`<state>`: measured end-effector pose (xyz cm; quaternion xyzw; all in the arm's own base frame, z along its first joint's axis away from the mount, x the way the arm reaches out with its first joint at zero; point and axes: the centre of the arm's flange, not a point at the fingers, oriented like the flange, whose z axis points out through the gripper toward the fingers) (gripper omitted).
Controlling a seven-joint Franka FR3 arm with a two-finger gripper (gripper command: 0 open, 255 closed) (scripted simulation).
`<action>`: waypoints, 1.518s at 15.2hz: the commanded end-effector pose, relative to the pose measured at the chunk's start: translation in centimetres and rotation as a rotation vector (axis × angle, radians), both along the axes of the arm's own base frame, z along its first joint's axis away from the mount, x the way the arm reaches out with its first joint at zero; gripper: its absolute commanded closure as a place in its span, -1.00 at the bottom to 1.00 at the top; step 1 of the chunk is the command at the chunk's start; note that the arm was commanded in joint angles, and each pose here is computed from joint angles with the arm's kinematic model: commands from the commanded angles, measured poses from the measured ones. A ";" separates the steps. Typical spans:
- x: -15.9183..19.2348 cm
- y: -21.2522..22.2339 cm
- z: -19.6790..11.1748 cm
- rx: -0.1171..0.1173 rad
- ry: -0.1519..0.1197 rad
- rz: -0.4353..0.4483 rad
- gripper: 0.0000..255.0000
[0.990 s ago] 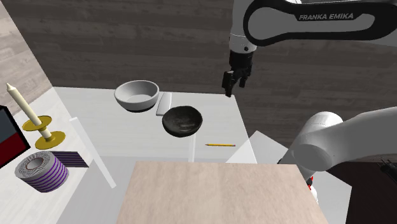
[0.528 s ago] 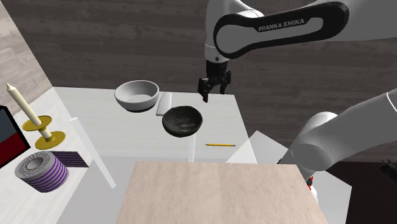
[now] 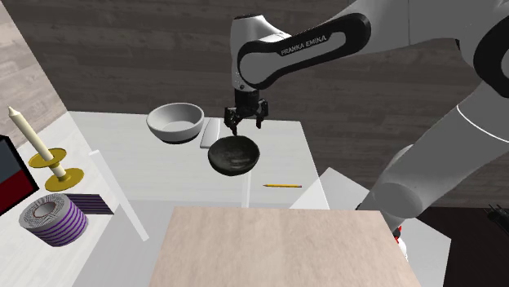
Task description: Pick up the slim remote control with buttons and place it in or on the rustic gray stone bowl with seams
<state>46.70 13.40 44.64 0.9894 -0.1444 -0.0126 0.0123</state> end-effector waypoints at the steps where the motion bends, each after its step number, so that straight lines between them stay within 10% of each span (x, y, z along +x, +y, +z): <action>1: 2.3 0.9 -1.2 0.004 -0.005 -0.040 -1.00; 13: 15.8 4.5 -7.9 0.021 -0.031 -0.263 -1.00; 23: 15.9 4.5 -11.9 0.021 -0.032 -0.265 -1.00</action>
